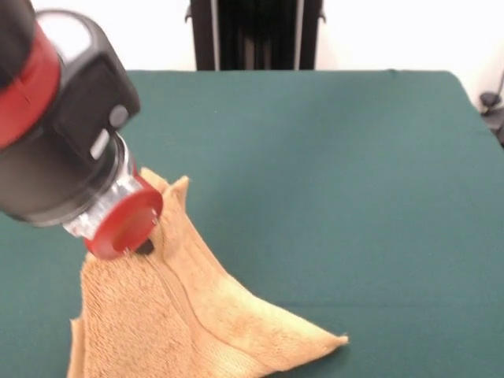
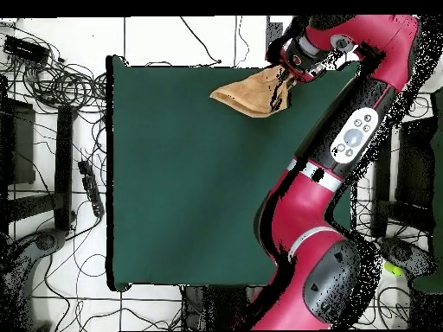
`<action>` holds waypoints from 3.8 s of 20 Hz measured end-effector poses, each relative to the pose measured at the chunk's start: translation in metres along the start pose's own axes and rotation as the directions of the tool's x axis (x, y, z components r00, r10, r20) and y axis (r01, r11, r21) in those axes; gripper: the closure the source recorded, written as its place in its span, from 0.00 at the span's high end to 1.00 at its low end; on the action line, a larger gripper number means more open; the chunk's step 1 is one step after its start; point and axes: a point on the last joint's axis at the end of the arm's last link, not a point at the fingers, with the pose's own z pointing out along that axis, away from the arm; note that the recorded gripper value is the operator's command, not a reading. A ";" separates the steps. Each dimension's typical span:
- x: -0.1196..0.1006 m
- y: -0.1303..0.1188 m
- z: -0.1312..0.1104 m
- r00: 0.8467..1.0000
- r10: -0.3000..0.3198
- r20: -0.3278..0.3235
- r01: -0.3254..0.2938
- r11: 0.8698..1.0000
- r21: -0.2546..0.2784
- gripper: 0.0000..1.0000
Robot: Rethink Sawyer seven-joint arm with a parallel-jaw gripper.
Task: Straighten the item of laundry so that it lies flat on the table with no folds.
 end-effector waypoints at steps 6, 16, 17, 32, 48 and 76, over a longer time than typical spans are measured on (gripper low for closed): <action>0.005 -0.008 -0.031 1.000 0.023 0.010 -0.024 0.999 0.026 0.00; -0.002 -0.015 -0.056 0.997 0.079 0.022 -0.080 0.996 0.031 0.00; -0.003 -0.016 -0.060 0.996 0.083 0.023 -0.084 0.996 0.025 0.00; 0.011 0.010 -0.100 0.998 0.048 0.045 -0.044 0.995 -0.092 1.00; 0.043 0.064 -0.081 0.967 -0.129 0.218 0.169 0.970 -0.177 1.00; -0.032 0.028 0.121 0.996 -0.066 0.056 0.080 0.952 -0.296 1.00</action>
